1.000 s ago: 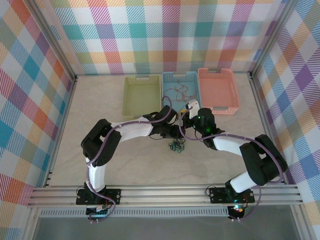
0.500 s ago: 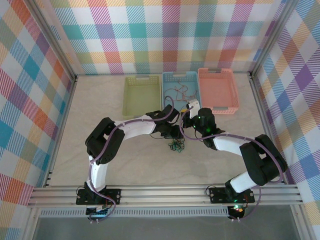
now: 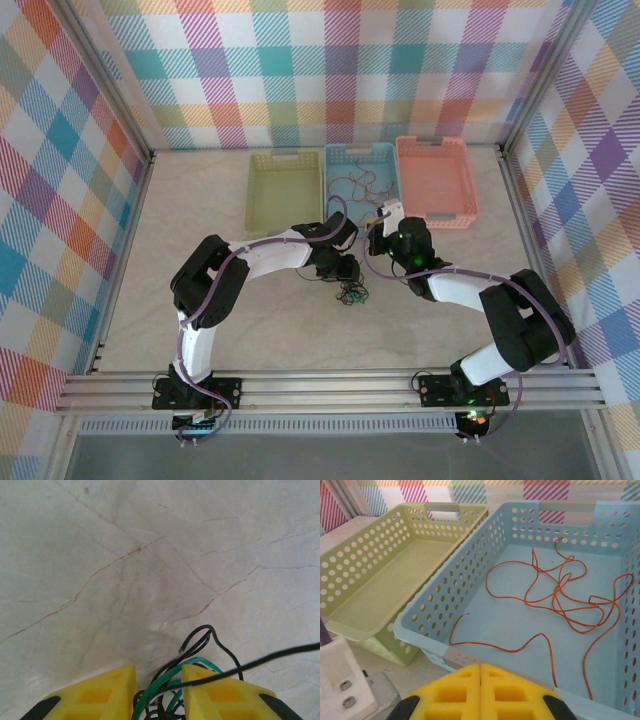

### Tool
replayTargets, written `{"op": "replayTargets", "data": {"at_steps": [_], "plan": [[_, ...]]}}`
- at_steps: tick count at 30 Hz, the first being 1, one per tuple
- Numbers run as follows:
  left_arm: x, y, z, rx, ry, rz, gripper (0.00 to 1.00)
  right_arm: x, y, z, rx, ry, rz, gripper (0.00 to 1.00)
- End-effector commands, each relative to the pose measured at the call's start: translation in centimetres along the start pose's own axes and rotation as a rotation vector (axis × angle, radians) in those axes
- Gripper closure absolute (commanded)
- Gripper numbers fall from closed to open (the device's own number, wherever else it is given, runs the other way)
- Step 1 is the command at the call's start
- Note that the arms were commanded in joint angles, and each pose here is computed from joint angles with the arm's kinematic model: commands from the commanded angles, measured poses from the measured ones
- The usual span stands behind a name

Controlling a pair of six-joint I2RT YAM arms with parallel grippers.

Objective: Untangle the cables

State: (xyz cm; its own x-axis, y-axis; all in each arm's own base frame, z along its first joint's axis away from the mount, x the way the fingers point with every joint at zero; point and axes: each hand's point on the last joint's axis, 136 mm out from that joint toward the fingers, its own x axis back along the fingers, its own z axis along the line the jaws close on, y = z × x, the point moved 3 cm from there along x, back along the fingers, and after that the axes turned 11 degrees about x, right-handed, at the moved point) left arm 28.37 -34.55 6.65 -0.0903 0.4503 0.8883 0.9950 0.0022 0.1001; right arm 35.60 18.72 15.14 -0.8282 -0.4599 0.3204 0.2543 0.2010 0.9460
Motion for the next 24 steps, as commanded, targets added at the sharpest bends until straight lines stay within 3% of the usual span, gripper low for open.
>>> {"op": "replayTargets", "data": {"at_steps": [1,15,24], "plan": [[-0.1,-1.6,0.6,-0.033,0.048,0.044,0.7,0.7,1.3,-0.8,-0.028,-0.038,-0.062,1.0],[0.4,-3.7,3.7,-0.054,0.144,0.081,0.72,1.5,0.8,-3.3,-0.111,-0.142,-0.058,1.0],[2.7,-5.1,5.8,-0.073,0.192,0.057,0.74,2.0,0.4,-4.6,-0.147,-0.201,-0.054,1.0]]}}
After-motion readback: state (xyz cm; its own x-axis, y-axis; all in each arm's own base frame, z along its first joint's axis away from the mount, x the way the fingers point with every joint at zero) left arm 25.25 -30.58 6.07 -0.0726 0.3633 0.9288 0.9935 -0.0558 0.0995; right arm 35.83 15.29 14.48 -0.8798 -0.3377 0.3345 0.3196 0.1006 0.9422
